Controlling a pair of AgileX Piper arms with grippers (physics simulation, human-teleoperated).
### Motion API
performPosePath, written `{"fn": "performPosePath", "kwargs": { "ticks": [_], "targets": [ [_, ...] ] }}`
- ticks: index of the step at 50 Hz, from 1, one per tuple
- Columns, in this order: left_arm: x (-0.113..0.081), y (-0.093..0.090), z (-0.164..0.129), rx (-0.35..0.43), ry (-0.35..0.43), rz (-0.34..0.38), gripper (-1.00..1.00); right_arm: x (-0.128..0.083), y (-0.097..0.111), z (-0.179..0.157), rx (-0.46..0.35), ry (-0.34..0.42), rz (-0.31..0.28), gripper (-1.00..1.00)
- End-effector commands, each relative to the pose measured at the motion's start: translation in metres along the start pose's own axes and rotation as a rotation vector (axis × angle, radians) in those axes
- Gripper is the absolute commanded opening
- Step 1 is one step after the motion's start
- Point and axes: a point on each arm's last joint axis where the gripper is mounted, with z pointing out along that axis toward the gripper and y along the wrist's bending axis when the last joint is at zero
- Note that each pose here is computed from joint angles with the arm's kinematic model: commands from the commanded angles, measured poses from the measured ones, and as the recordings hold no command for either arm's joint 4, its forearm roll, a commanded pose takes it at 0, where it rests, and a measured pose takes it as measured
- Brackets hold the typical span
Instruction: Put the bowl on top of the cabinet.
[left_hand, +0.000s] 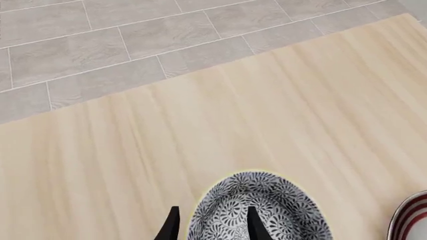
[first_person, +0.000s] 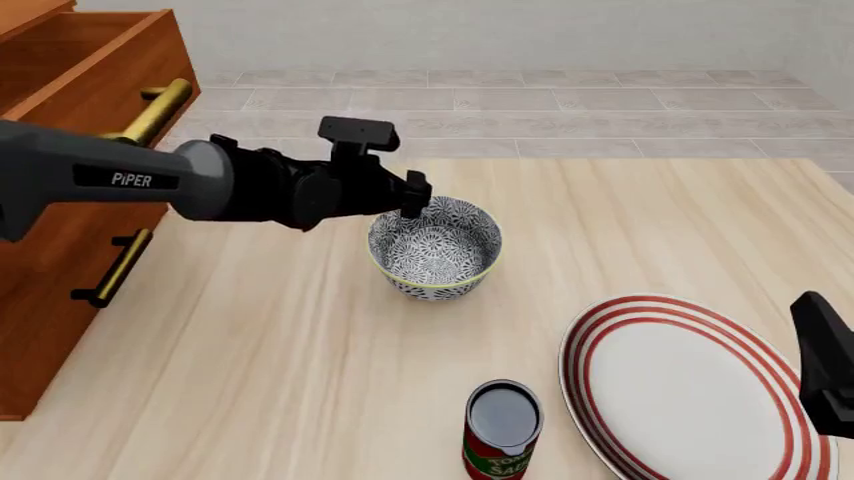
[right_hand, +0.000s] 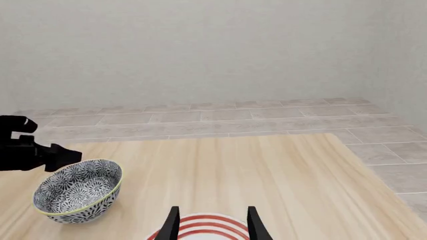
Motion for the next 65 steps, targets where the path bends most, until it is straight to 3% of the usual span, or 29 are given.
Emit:
{"fn": "performPosePath", "kwargs": {
  "ticks": [1,65],
  "targets": [
    [0.001,0.003,0.002,-0.006,0.002,-0.005,1.0,0.0,0.0,0.0,-0.001,0.0,-0.001,1.0],
    [0.013,0.012,0.013,-0.021,0.013,-0.046,1.0,0.001,0.0,0.0,-0.004,0.003,-0.011,1.0]
  ]
}}
